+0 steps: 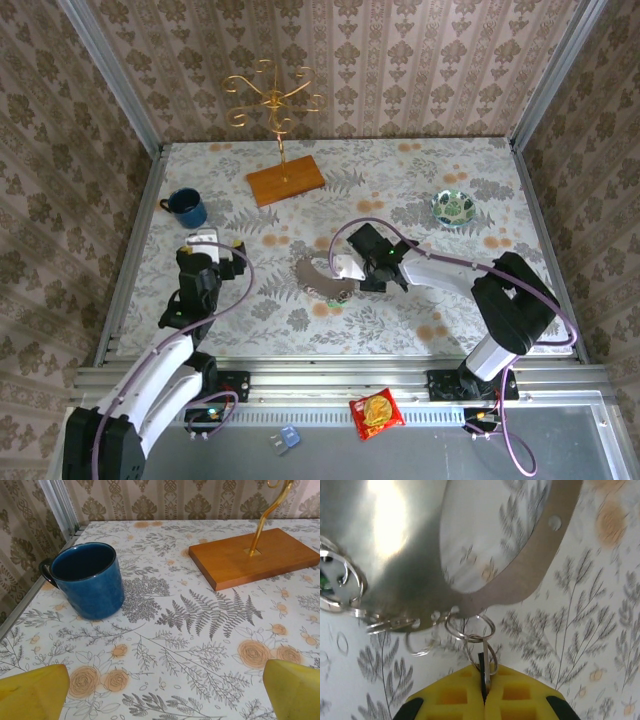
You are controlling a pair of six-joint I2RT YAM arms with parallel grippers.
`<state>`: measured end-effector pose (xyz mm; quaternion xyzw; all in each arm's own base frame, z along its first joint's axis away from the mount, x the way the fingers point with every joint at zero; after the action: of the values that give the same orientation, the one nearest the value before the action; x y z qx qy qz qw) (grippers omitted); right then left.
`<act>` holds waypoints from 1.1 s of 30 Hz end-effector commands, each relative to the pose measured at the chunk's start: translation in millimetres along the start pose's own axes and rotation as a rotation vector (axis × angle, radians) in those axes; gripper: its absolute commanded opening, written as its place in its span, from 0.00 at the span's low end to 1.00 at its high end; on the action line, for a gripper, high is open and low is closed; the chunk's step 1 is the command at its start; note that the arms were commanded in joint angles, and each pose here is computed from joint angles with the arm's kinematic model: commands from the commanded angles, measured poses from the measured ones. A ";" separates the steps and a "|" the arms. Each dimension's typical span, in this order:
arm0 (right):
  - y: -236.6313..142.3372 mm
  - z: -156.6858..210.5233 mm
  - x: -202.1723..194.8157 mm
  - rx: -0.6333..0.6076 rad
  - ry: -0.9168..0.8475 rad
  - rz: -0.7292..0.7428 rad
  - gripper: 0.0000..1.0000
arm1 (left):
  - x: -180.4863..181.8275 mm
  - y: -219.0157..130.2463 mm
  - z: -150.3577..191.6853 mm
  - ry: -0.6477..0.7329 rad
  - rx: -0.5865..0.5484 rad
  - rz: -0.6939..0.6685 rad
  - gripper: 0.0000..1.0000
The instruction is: Put the keys on the keyring
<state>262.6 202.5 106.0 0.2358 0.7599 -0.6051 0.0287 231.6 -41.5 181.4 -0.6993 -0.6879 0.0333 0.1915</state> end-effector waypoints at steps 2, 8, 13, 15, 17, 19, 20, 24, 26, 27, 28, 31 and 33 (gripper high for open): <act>-13.0 15.7 -0.4 0.080 -0.050 0.039 0.00 | 8.2 3.2 -27.8 -0.002 -0.089 -0.051 1.00; -16.7 29.8 1.9 0.154 -0.042 0.042 0.05 | 7.9 9.1 -28.0 -0.003 -0.086 -0.052 1.00; -7.5 54.4 -8.7 0.309 -0.006 0.099 0.16 | 9.4 11.5 -26.6 0.022 -0.073 -0.055 1.00; -5.4 66.8 -19.6 0.392 0.020 0.141 0.21 | 10.9 12.2 -25.3 0.039 -0.063 -0.063 1.00; -6.2 73.9 -28.3 0.444 0.045 0.164 0.27 | 13.2 12.9 -25.4 0.049 -0.059 -0.075 1.00; -9.0 76.1 -33.6 0.453 0.071 0.174 0.35 | 15.4 14.5 -25.1 0.053 -0.054 -0.084 1.00; -11.7 76.1 -36.8 0.446 0.090 0.183 0.37 | 16.5 15.5 -24.6 0.058 -0.049 -0.089 1.00; -28.7 67.7 -60.4 0.278 0.302 0.236 0.41 | 20.2 21.5 -22.9 0.080 -0.031 -0.095 1.00; -41.0 62.9 -77.7 0.084 0.522 0.242 0.41 | 23.2 26.3 -19.6 0.078 -0.017 -0.096 1.00; -47.3 63.7 -87.0 -0.036 0.648 0.239 0.43 | 24.8 29.2 -17.6 0.076 -0.013 -0.099 1.00; -50.3 68.7 -95.7 -0.132 0.755 0.239 0.45 | 26.2 31.3 -15.7 0.074 -0.011 -0.103 1.00; -61.5 93.9 -118.8 -0.437 1.038 0.307 0.48 | 31.7 38.2 -8.3 0.073 -0.003 -0.127 1.00; -60.5 114.7 -127.1 -0.579 1.140 0.432 0.51 | 34.7 43.6 -2.6 0.084 0.005 -0.137 1.00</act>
<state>312.4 48.6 168.6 0.6169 0.6970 -0.3249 -0.1674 268.7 -10.5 172.4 -0.6493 -0.7231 0.0193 0.2350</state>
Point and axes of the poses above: each hand's point on the last joint's axis, 136 mm out from that joint toward the fingers, its own y axis out along the fingers, its own x axis along the line the jaws close on, z = x × y, the point moved 7 cm from there along -y, back along the fingers, and after that the axes turned 12 degrees about y, right-handed, at the moved point
